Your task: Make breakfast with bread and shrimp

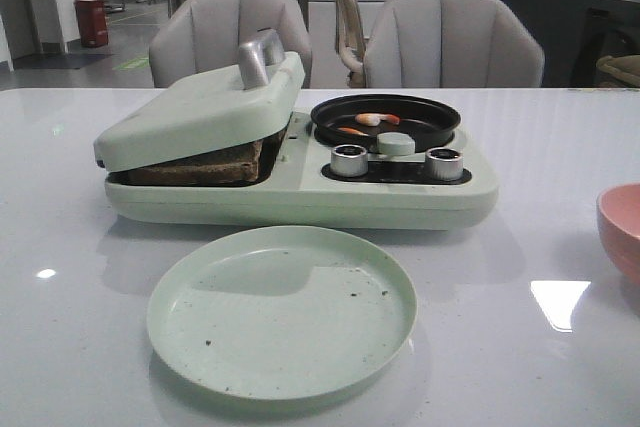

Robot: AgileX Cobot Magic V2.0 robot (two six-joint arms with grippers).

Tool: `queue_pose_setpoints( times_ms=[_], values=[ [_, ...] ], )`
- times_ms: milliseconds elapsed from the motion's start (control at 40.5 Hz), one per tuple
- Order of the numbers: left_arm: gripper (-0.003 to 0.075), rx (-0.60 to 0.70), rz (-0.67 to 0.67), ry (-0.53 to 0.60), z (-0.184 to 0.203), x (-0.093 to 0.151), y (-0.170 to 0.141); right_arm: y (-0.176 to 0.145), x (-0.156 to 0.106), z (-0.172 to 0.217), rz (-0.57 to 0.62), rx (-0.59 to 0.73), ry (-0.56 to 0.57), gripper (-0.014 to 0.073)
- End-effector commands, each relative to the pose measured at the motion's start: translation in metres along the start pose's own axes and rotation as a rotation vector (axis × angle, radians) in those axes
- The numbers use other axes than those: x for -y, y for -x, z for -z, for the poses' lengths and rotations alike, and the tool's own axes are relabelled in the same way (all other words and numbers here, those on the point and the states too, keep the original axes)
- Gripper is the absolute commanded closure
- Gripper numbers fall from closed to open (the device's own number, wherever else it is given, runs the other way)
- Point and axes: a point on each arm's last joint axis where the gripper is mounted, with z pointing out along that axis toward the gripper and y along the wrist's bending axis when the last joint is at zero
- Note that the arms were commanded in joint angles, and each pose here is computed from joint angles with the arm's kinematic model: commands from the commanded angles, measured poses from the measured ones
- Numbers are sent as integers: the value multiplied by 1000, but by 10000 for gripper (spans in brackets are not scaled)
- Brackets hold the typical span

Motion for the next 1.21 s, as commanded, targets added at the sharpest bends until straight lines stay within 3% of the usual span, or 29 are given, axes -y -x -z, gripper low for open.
queue_pose_setpoints(
  times_ms=[0,717,816,890,1013,1186],
  values=[
    [619,111,4,-8,2,0,8,10,0,5,11,74,2,560],
    [619,111,4,-8,2,0,8,9,0,5,9,88,1,560],
    [619,111,4,-8,2,0,8,3,2,3,12,190,-25,560],
    [619,111,4,-8,2,0,8,-4,4,0,0,342,-44,560],
    [619,111,4,-8,2,0,8,-26,7,-14,-16,565,-82,560],
    [619,111,4,-8,2,0,8,-54,8,-35,-23,777,-90,560]
  ],
)
